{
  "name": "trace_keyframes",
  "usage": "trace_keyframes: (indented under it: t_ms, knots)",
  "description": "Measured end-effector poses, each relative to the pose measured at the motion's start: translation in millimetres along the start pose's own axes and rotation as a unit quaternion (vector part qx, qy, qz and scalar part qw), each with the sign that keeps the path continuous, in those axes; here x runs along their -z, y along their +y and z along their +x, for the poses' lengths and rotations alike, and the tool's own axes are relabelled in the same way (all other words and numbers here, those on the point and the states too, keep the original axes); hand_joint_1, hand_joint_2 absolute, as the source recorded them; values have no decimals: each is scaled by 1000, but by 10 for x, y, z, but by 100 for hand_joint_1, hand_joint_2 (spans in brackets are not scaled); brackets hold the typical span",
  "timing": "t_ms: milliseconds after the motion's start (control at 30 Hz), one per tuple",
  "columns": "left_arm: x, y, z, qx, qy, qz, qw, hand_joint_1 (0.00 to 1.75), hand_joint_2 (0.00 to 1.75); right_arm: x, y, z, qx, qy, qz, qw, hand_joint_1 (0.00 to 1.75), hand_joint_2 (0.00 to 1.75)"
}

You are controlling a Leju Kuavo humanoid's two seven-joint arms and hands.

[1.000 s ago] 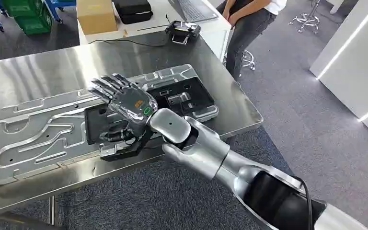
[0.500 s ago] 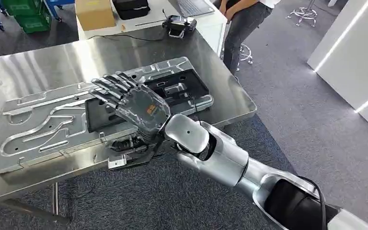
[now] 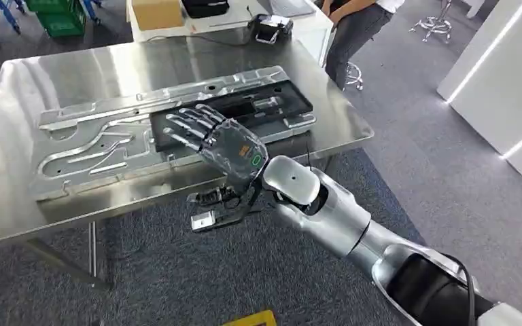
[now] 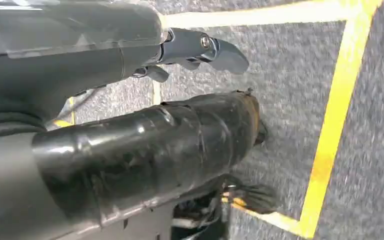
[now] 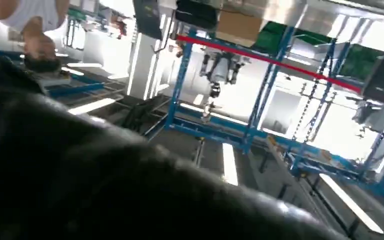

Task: Take the parts from the cabinet and place them on the table.

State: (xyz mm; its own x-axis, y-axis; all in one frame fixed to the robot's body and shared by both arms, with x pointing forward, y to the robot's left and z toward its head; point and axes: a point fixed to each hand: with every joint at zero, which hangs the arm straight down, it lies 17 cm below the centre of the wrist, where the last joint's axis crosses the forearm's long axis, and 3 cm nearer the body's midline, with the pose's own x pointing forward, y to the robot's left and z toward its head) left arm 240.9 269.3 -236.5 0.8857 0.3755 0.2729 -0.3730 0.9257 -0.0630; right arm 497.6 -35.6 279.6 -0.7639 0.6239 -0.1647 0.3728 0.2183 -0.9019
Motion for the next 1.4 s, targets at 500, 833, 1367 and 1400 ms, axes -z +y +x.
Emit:
trace_keyframes:
  t_ms: [500,833,1367,1400]
  knots:
    - [-5,889,-1206,-90,59,29,994,0,175,489,-69,925,52,-34,22,998,0,0]
    - [-31,1232,-1221,-91,87,41,991,0,175,-20,581,747,139,38,86,986,0,175]
    - [-27,1206,-1367,-72,83,67,992,0,175,-5081,3066,737,349,592,430,585,0,0]
    - [-18,1188,-1313,-63,77,65,993,0,175,-5335,3081,961,385,615,436,532,0,0]
